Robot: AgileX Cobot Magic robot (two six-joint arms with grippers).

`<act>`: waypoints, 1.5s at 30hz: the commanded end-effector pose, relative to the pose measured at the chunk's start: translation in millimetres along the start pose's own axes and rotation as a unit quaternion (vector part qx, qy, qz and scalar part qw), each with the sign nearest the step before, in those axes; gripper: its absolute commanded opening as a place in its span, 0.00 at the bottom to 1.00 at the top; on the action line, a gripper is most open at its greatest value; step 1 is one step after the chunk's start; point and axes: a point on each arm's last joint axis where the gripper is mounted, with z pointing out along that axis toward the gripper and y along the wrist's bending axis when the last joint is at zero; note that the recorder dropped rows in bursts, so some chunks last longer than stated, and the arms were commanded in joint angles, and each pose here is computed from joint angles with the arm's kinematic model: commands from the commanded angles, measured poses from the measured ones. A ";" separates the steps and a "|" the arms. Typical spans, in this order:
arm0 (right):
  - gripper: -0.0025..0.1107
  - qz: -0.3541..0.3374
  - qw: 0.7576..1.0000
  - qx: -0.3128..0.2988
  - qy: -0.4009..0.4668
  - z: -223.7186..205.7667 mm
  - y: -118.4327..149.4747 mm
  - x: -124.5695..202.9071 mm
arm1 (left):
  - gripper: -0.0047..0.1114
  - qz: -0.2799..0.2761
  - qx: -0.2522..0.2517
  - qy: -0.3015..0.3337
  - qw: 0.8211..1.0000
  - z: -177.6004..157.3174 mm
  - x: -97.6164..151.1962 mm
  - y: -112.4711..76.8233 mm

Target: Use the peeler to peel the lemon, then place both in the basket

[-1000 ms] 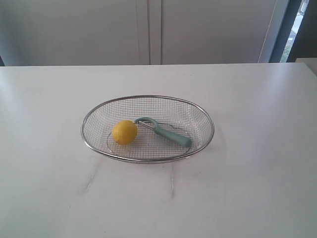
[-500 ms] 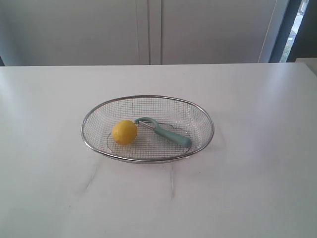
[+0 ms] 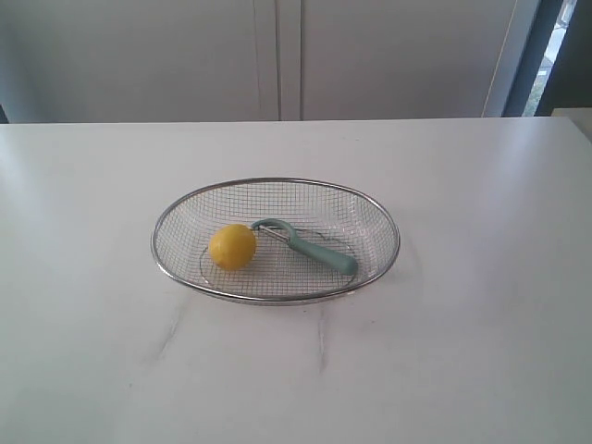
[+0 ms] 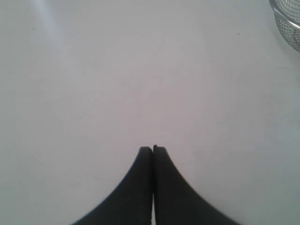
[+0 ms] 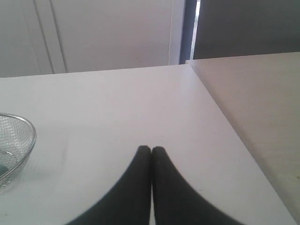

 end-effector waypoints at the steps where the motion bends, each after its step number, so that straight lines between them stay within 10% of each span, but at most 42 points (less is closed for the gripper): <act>1: 0.02 -0.024 0.999 0.021 0.009 -0.5 -3.7 3.2 | 0.04 -0.006 0.000 0.002 1.000 0.7 2.0 -0.2; 45: 0.02 -0.037 0.999 -0.027 0.004 42.0 1.1 102.0 | 0.04 -0.006 0.000 0.003 1.000 0.7 2.2 -0.2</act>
